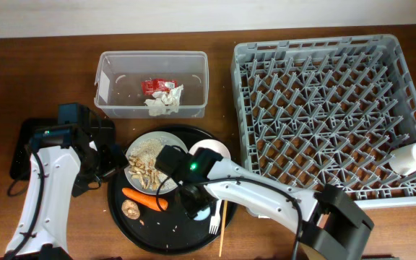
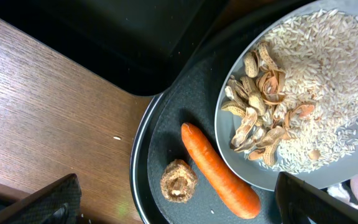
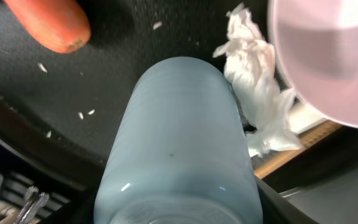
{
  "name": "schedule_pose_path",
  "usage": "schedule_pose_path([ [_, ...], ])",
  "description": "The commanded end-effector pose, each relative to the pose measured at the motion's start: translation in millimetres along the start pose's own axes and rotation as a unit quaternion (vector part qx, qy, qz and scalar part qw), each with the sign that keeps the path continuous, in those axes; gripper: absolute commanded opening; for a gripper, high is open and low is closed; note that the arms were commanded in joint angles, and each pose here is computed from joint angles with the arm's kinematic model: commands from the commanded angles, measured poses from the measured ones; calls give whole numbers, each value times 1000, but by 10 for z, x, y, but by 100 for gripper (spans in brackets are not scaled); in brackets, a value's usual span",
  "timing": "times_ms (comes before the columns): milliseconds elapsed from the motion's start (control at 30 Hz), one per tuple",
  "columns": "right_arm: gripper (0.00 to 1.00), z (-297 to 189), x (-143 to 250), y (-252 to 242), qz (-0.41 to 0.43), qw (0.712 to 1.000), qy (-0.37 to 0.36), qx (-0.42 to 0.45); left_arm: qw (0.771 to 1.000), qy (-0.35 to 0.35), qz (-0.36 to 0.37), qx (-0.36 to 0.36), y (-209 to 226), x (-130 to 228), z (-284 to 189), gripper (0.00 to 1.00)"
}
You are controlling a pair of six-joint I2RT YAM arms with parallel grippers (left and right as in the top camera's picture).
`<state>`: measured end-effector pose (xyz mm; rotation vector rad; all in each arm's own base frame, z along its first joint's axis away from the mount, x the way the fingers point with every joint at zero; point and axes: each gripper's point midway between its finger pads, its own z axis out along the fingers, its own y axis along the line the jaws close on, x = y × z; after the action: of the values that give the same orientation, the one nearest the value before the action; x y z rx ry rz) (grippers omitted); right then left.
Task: Sort waste into correct bins and load items into the dishwasher rack
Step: 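Place the light-blue cup upside down in the rack's right side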
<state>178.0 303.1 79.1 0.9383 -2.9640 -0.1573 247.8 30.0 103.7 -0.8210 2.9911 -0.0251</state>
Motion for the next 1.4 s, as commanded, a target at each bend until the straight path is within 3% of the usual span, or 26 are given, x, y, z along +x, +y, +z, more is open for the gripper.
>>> schedule_pose_path([
  [0, 54, -585, -254, -11, -1, 996, -83, 10, 1000, 3, 3, -6, 32, 2, 29, 99],
  [133, 55, -1251, -456, -344, 37, 983, -178, 37, 1000, 3, 3, -5, 32, 1, 29, 99],
  [300, 56, -1820, -358, -1474, 170, 951, -237, 100, 1000, 3, 3, -5, 32, 1, 29, 99],
  [467, 55, -2035, 64, -2770, 329, 903, -234, 146, 1000, 3, 3, -5, 32, 0, 29, 99],
  [633, 56, -2137, 717, -3830, 472, 831, -229, 183, 1000, 3, 3, -5, 32, 0, 29, 99],
  [767, 56, -2195, 1195, -4400, 548, 775, -236, 207, 1000, 3, 3, -5, 32, 1, 29, 99],
  [867, 56, -2123, 1448, -4700, 585, 749, -226, 216, 1000, 3, 3, -5, 32, 1, 29, 99],
  [1133, 56, -1677, 1591, -5212, 615, 737, -200, 196, 1000, 5, 3, -6, 34, 8, 29, 99],
  [1367, 56, -1223, 1545, -5381, 618, 749, -157, 179, 1000, 5, 3, -6, 35, 9, 29, 99],
])
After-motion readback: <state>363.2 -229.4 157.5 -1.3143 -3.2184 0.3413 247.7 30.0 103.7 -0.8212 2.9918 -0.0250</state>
